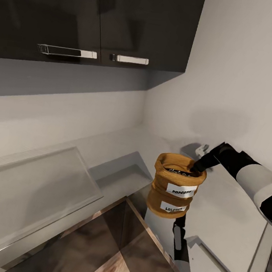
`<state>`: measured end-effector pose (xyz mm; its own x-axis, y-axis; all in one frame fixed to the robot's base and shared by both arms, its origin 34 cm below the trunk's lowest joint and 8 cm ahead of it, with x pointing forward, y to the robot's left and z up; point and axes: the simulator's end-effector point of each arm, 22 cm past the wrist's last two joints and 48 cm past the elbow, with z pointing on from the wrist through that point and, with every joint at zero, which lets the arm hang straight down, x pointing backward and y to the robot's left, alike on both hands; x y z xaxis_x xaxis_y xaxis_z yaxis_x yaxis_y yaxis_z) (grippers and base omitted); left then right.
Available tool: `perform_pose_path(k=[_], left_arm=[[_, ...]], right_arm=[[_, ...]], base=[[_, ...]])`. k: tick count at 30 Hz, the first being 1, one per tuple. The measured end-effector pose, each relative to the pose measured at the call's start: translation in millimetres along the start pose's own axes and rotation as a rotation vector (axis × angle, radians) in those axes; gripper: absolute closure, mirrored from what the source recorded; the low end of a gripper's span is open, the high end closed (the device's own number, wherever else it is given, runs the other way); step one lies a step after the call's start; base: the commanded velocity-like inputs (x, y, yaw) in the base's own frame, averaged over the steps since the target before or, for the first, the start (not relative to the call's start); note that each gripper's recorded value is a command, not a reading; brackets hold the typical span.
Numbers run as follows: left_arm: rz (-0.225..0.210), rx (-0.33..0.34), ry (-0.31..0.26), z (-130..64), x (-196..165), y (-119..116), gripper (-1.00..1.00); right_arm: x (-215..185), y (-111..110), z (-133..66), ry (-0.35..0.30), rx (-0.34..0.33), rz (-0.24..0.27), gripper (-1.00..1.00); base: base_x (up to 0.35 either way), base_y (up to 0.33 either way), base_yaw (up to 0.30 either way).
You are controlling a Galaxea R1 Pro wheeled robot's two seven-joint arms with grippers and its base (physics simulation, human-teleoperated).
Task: In the kitchen, take the popcorn bag from the countertop, put it into the microwave, and heat it until the popcorn is cooked so the cooked popcorn ends up inside the bag.
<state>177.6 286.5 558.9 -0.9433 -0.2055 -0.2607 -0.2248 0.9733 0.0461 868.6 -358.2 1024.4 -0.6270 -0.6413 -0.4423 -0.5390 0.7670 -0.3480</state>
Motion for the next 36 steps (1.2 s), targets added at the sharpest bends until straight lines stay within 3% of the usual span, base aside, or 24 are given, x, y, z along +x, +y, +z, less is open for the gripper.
perform_pose_path(k=[4, 5, 28, 36], left_arm=[[0.0, 0.0, 0.0, 0.0, 0, 0, -1.0], [0.0, 0.0, 0.0, 0.0, 0, 0, -1.0], [0.0, 0.0, 0.0, 0.0, 0, 0, -1.0], [-0.001, -0.001, -0.001, 0.0, 0, 1, -1.0]], right_arm=[[1, 2, 1.4, 0.001, -0.002, 0.0, -1.0], [2, 2, 2.1, 0.003, -0.003, 0.0, 1.0], [6, 0, 1.4, 0.002, -0.006, -0.001, 1.0], [7, 11, -0.9, 0.004, -0.064, -0.01, 1.0]], base=[[0.0, 0.0, 0.0], [0.0, 0.0, 0.0], [0.0, 0.0, 0.0], [0.0, 0.0, 0.0]])
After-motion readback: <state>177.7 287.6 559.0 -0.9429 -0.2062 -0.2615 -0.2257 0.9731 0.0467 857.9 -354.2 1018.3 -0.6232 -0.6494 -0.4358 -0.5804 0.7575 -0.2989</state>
